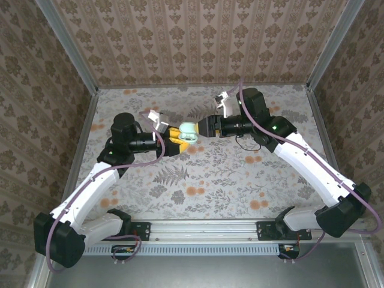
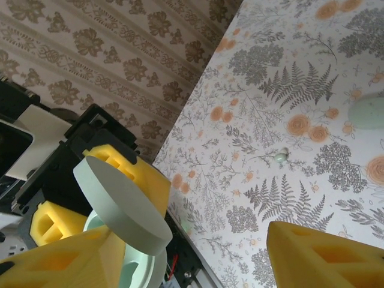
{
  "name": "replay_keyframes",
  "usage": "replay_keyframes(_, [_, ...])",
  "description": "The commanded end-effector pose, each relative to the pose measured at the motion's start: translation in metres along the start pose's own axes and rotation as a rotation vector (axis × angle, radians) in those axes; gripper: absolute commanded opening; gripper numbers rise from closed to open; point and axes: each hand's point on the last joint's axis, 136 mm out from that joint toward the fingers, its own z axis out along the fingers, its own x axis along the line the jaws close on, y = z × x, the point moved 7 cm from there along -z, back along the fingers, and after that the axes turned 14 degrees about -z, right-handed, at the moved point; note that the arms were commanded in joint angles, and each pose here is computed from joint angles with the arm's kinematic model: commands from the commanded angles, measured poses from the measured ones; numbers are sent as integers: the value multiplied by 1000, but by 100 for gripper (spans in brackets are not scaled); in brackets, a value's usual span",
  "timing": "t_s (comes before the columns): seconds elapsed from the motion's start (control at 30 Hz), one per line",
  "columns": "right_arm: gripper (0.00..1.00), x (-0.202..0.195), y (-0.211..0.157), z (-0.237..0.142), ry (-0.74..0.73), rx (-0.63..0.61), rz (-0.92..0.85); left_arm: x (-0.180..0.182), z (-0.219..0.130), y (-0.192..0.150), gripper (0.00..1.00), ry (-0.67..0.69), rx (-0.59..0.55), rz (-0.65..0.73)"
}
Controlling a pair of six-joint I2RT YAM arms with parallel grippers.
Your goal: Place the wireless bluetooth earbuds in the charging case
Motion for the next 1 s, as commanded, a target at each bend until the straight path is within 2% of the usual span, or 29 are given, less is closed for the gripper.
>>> replay_keyframes(0.0, [64, -11, 2, -7, -48, -49, 65, -7, -4, 4, 16, -9, -9, 51])
replay_keyframes(0.2, [65, -2, 3, -9, 14, -47, 68, 7, -12, 3, 16, 57, -31, 22])
replay_keyframes(0.43, [65, -1, 1, -11, 22, -43, 74, 15, -18, 1, 16, 99, -45, -1])
replay_keyframes(0.67, [65, 25, -9, 1, 18, 40, -144, 16, -19, 3, 15, 90, -49, -9])
replay_keyframes(0.8, [67, 29, -18, 13, 22, 102, -176, 14, -19, 4, 13, 74, -46, -14])
replay_keyframes(0.97, [68, 28, -11, 20, 13, 94, -181, 11, -20, 4, 13, 60, -41, -17])
